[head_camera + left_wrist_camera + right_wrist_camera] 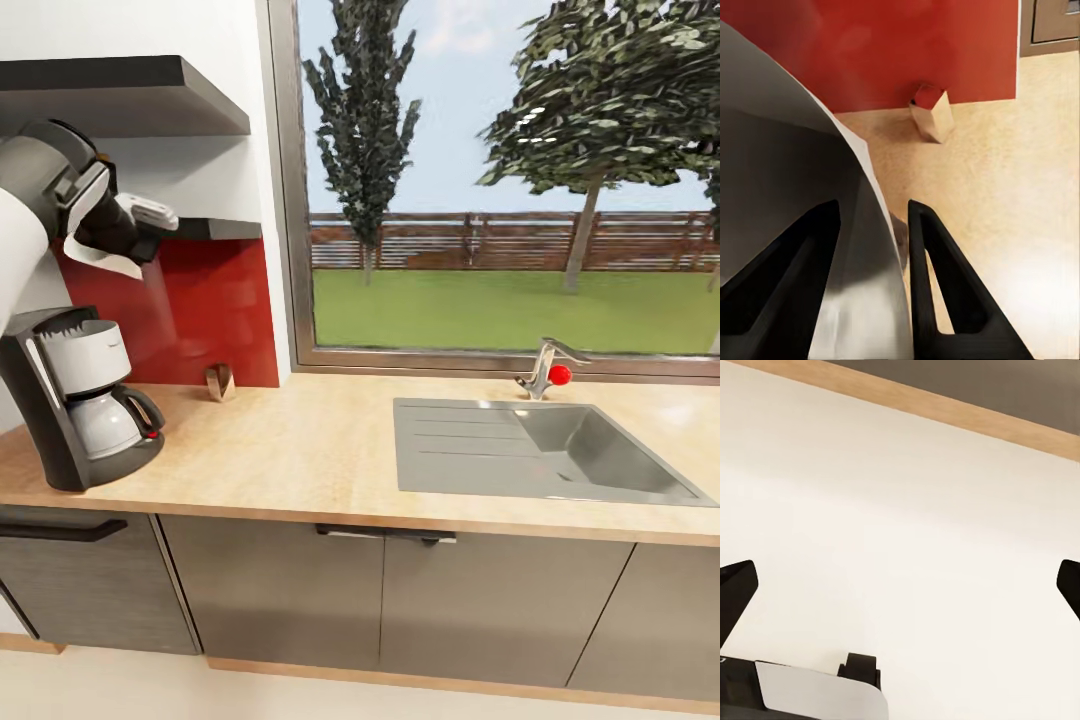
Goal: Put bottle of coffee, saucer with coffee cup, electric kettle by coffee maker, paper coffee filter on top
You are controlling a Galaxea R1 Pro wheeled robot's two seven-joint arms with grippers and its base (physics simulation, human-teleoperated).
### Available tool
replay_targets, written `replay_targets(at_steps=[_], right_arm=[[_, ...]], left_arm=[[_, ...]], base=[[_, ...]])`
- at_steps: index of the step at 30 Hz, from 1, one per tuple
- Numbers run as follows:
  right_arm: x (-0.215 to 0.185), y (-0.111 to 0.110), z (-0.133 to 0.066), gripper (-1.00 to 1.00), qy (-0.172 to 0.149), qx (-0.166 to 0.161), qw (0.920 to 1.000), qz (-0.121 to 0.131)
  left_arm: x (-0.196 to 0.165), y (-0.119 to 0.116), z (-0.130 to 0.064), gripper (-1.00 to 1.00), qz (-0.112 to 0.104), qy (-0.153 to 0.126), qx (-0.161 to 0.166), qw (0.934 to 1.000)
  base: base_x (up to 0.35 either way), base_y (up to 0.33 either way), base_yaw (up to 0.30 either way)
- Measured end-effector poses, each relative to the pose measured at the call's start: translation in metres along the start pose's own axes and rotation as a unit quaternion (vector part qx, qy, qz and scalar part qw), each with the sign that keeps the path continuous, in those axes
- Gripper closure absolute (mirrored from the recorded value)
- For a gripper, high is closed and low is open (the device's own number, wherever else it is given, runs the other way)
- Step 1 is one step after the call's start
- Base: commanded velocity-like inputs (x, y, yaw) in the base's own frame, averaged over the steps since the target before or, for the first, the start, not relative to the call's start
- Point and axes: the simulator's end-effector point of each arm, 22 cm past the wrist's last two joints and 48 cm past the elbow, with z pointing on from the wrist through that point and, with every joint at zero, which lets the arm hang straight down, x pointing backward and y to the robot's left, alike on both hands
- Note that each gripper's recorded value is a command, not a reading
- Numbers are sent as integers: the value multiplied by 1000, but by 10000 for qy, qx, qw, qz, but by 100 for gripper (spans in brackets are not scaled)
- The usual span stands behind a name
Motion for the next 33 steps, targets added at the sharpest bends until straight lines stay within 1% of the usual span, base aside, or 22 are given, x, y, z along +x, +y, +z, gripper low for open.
replay_targets(at_steps=[1, 6, 7, 8, 9, 11, 13, 15, 16, 18, 20, 24, 28, 31, 33], right_arm=[[0, 0, 0, -100, 1, 0, 10000, 0], [0, 0, 0, -100, 3, -1, 10000, 0], [0, 0, 0, -100, 3, -1, 10000, 0], [0, 0, 0, -100, 3, -1, 10000, 0], [0, 0, 0, -100, 3, -1, 10000, 0], [0, 0, 0, -100, 3, -1, 10000, 0], [0, 0, 0, -100, 3, -1, 10000, 0], [0, 0, 0, -100, 3, -1, 10000, 0], [0, 0, 0, -100, 3, -1, 10000, 0], [0, 0, 0, -100, 2, -1, 10000, 0], [0, 0, 0, -100, 2, -1, 10000, 0], [0, 0, 0, -100, 3, -1, 10000, 0], [1, 0, 0, -100, 3, -1, 10000, 0], [1, 0, 0, -100, 3, -1, 10000, 0], [1, 0, 0, -100, 3, -1, 10000, 0]], left_arm=[[4, 1, 0, 100, 110, 78, -2, 9999], [20, 13, 1, 100, 488, 385, -75, 9980], [29, 19, 1, 100, 665, 557, -99, 9962], [34, 20, 1, 100, 736, 643, -56, 9952], [43, 20, 0, 100, 883, 822, 40, 9927], [52, 19, -1, 100, 1023, 1012, 136, 9895], [69, 20, -4, 100, 1245, 1370, 213, 9825], [76, 21, -6, 100, 1305, 1520, 267, 9794], [83, 22, -7, 100, 1335, 1637, 344, 9768], [95, 26, -9, 100, 1311, 1791, 524, 9737], [101, 30, -10, 100, 1282, 1856, 606, 9723], [100, 34, -12, 100, 1271, 1834, 626, 9728], [93, 35, -15, 100, 1311, 1741, 592, 9742], [92, 39, -17, 100, 1362, 1735, 506, 9741], [92, 45, -18, 100, 1434, 1778, 364, 9729]], base=[[0, 0, 0], [0, 0, 0], [0, 0, 0], [0, 0, 0], [0, 0, 0], [0, 0, 0], [0, 0, 0], [0, 0, 0], [0, 0, 0], [0, 0, 0], [0, 0, 0], [0, 0, 0], [0, 0, 0], [0, 0, 0], [0, 0, 0]])
